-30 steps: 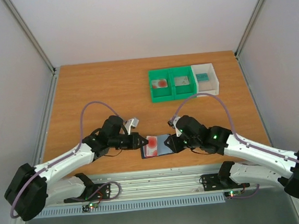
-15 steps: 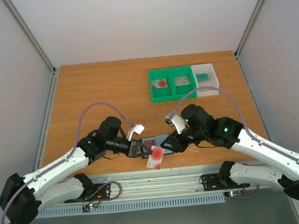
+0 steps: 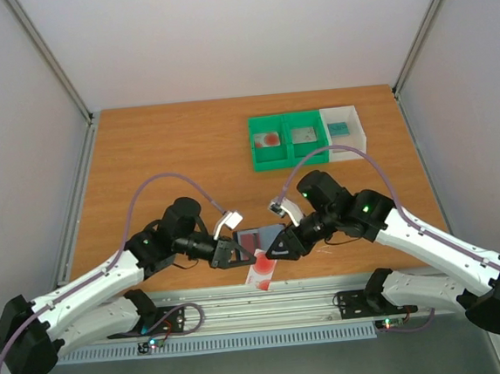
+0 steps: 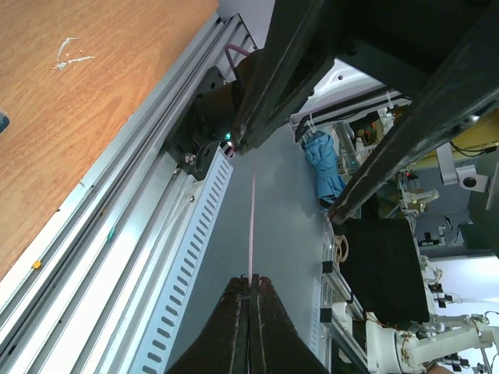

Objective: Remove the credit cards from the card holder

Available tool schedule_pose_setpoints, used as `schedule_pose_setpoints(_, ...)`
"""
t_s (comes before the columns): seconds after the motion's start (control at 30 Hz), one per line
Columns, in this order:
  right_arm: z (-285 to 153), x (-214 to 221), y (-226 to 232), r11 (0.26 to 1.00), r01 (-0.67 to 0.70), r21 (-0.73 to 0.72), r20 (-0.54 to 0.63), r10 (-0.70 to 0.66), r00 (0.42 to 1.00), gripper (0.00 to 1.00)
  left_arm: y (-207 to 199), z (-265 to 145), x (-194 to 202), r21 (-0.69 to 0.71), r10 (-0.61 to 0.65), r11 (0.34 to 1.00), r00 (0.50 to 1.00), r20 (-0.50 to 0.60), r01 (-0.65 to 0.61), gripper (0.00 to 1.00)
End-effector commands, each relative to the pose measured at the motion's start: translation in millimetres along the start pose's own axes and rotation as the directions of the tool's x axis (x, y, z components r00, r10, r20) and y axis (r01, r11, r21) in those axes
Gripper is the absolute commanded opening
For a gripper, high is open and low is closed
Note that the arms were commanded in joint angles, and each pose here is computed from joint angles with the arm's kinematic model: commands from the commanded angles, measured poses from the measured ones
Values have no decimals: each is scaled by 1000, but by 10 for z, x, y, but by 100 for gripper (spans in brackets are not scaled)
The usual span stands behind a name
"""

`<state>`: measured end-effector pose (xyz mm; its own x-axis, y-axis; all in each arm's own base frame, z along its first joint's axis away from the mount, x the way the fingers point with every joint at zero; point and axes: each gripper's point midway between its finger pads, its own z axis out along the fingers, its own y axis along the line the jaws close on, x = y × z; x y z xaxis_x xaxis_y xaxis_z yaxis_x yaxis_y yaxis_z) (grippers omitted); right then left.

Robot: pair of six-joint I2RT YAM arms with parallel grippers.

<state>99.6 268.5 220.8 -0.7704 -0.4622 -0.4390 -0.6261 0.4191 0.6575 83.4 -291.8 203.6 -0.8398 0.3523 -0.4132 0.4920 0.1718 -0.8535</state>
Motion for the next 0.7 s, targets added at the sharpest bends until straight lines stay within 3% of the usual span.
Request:
schedule_pose_setpoints(0.0,28,98,119,995,5,-104,-43,-10,999,42,-241,-48,-84,65,83,994,996,28,-84,0)
schedule_pose_setpoints(0.13,40,153,99,994,-1,-106,-63,-6,998,41,-258,-50,-94,71,93,993,995,32,-95,1)
schedule_pose_setpoints(0.23,49,176,108,993,-7,-119,-71,-1,997,34,-252,-45,-97,71,92,993,995,33,-94,0)
schedule_pose_setpoints(0.5,23,208,183,986,1,-165,-64,-11,998,2,-230,-61,-114,47,103,993,993,50,-105,0)
schedule_pose_setpoints(0.6,18,202,177,987,-1,-163,-48,-7,999,1,-192,-75,-139,15,101,995,993,69,-102,0)
schedule_pose_setpoints(0.67,29,187,148,988,-6,-151,-37,0,999,1,-109,-103,-191,-51,88,995,991,99,-83,7)
